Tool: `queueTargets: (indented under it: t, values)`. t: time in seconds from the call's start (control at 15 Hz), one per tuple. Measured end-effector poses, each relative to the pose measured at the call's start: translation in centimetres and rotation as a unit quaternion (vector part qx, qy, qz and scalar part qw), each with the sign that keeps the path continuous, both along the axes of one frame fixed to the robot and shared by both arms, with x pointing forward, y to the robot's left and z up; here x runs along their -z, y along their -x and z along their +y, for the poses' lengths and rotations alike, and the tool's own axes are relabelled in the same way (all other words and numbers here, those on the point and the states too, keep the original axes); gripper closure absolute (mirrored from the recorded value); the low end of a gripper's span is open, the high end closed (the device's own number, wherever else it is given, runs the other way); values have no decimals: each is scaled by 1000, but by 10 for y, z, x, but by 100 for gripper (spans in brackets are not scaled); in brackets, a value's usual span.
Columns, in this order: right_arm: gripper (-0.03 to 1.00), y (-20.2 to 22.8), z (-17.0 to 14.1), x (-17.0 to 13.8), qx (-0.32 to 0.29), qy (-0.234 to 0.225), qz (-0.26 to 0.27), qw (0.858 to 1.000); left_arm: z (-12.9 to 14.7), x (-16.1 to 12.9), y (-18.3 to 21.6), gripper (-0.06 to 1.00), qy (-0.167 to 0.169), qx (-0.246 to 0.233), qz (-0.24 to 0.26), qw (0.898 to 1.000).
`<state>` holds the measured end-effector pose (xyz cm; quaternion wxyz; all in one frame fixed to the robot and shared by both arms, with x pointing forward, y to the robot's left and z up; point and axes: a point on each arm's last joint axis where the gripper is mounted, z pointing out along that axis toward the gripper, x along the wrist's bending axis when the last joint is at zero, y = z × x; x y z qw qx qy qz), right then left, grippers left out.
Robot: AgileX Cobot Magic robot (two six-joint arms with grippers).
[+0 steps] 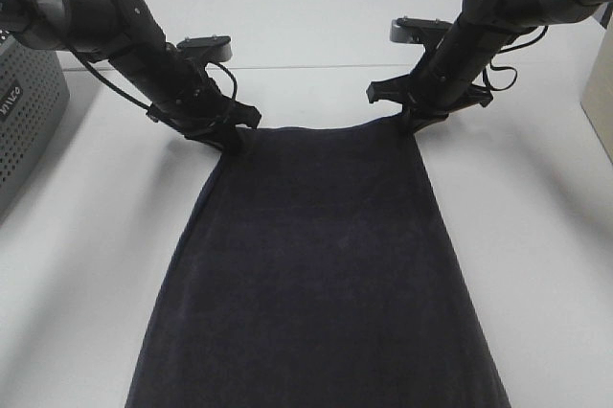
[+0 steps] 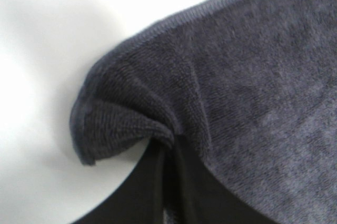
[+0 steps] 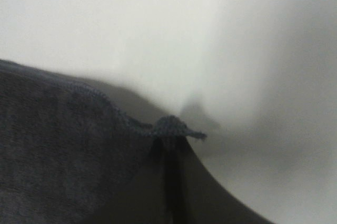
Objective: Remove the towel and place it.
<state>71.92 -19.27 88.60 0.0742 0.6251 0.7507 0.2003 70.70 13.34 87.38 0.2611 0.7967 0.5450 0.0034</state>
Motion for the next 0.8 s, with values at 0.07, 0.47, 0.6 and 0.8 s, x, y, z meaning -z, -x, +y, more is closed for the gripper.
queueTargets:
  t: [0.07, 0.47, 0.6, 0.8]
  values:
    - [95, -7, 1, -8, 2, -3, -25, 1000, 0, -6, -5, 93, -2, -1, -27, 1000]
    - [95, -37, 3, -50, 11, -12, -157, 988, -2, -53, -41, 93, 1, -18, -198, 980]
    - [95, -40, 2, -53, 6, 0, -184, 983, -2, -61, -47, 93, -6, -10, -229, 973]
    - [95, -48, 1, -61, 6, 8, -243, 970, -2, -65, -56, 93, -11, -16, -268, 963]
